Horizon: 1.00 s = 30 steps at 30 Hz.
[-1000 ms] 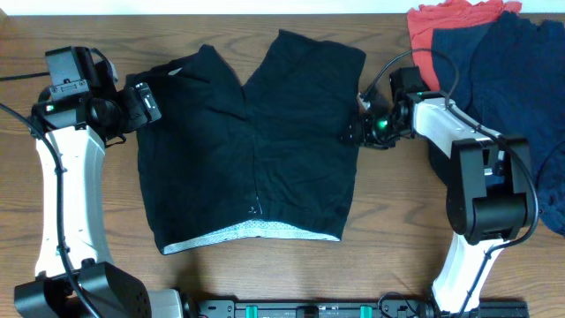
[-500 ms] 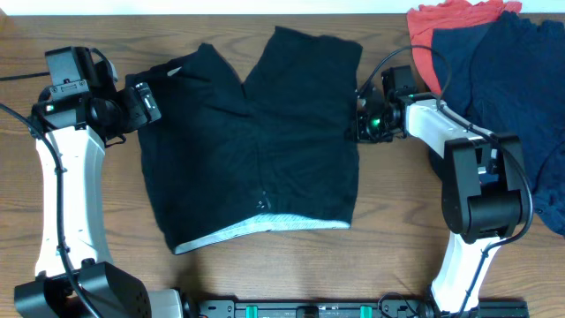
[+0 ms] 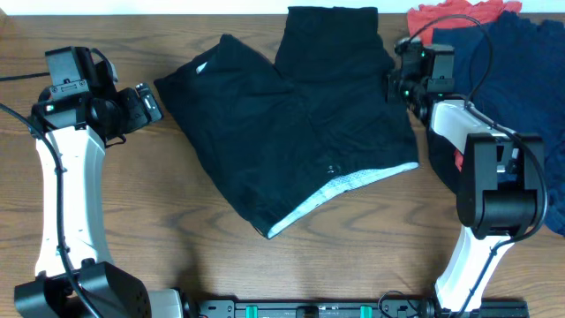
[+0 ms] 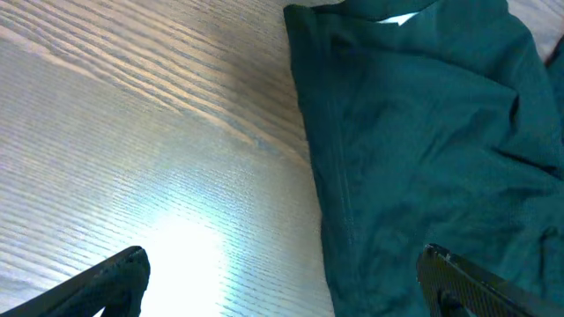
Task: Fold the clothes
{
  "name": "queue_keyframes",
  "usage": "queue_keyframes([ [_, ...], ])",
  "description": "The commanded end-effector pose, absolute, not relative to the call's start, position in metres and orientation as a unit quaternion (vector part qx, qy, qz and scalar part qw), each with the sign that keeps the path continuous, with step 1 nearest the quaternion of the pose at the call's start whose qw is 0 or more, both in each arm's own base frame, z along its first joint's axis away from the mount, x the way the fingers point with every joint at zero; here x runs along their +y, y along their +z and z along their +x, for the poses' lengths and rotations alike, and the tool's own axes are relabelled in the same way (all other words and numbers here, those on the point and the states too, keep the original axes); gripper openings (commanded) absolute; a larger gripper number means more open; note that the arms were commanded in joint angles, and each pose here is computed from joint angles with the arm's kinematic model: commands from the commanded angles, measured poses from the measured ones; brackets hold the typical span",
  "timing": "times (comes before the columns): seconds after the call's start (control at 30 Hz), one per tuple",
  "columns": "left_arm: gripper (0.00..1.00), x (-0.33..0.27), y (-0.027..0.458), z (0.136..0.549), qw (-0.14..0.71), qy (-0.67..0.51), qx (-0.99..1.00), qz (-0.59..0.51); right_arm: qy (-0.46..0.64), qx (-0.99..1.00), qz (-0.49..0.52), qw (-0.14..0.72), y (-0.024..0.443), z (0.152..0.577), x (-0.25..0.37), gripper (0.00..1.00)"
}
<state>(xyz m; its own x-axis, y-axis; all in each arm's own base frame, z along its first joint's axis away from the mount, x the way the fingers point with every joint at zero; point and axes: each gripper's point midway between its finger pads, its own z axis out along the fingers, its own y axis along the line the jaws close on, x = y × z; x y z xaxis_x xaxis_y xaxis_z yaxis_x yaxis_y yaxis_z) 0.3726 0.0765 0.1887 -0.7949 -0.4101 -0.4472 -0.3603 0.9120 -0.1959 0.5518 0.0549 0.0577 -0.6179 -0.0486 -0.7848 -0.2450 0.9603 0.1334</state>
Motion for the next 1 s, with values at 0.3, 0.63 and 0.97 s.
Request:
queue_keyframes([
  [0.3,0.98,0.063,0.166,0.408,0.257,-0.09,0.952,-0.139,0.2,0.891,-0.085,0.399,0.132,0.544,0.098,0.99],
  [0.63,0.99,0.017,0.1,0.482,0.285,-0.149,0.946,-0.045,0.204,0.923,-0.083,0.315,0.183,0.473,0.105,0.99],
  [0.97,0.94,0.009,0.038,0.51,0.285,-0.078,0.955,-0.01,0.192,0.942,-0.072,0.267,0.173,0.449,0.101,0.92],
])
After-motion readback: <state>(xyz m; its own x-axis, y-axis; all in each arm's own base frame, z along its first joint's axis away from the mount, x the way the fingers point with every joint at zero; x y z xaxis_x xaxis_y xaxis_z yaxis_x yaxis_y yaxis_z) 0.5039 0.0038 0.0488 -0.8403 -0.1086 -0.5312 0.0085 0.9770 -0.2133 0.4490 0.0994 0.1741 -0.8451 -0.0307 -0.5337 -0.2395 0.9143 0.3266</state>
